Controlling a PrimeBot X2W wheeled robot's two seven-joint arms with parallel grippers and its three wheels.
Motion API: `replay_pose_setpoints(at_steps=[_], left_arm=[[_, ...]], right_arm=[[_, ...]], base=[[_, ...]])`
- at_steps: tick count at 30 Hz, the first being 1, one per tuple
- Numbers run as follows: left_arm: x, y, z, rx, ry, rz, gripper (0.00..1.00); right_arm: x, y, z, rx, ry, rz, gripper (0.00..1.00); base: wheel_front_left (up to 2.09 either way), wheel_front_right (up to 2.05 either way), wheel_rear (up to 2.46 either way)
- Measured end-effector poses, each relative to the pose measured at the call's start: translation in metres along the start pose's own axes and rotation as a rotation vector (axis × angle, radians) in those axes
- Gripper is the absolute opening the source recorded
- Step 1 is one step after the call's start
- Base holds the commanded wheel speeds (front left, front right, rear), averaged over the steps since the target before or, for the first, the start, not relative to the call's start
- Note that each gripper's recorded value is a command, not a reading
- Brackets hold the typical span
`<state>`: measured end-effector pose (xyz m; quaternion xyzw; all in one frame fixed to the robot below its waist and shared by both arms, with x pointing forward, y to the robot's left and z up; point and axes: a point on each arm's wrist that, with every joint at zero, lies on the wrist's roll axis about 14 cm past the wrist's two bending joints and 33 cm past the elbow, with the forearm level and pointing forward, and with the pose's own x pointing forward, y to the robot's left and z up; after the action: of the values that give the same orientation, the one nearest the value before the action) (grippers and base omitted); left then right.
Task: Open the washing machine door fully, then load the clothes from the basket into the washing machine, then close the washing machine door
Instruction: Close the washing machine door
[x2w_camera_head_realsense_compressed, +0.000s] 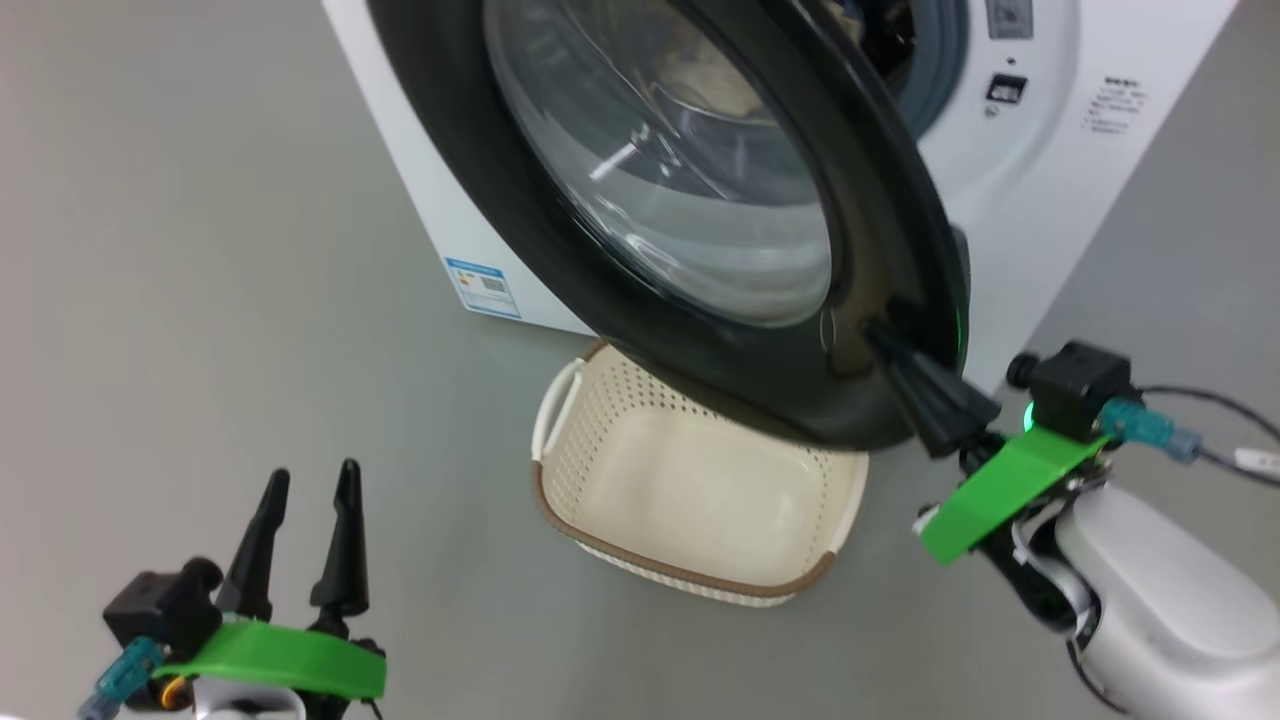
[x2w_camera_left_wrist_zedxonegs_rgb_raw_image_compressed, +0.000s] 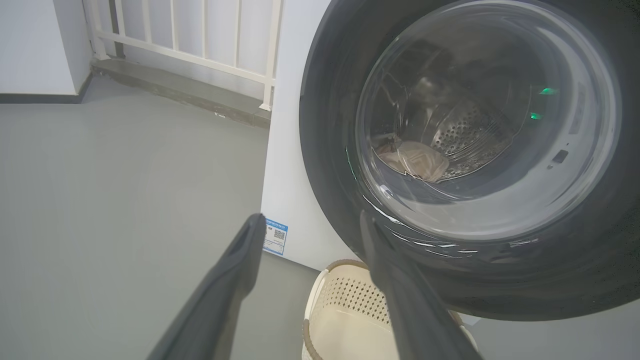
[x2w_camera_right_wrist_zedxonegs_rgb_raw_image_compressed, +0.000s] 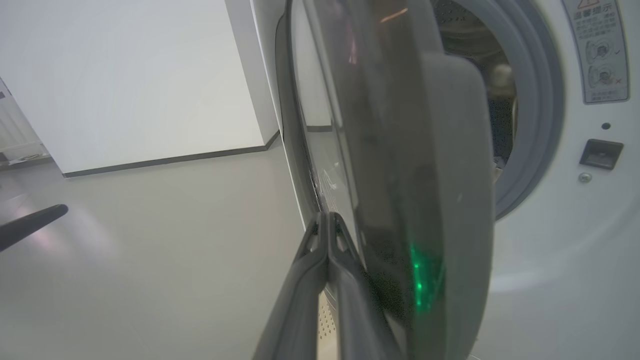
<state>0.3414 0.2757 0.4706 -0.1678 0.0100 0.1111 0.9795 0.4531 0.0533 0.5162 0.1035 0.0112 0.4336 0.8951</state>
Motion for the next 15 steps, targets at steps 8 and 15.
replay_pose_setpoints(at_steps=[8, 15], left_arm=[[0.034, -0.031, -0.012, 0.013, 0.036, -0.092, 1.0], [0.058, -0.049, -0.028, 0.005, 0.072, -0.137, 1.0]], right_arm=[[0.007, -0.047, 0.013, -0.006, -0.043, -0.09, 0.0], [0.018, -0.083, 0.021, -0.018, -0.069, -0.14, 0.0]], base=[[0.0, 0.0, 0.0], [0.0, 0.0, 0.0]])
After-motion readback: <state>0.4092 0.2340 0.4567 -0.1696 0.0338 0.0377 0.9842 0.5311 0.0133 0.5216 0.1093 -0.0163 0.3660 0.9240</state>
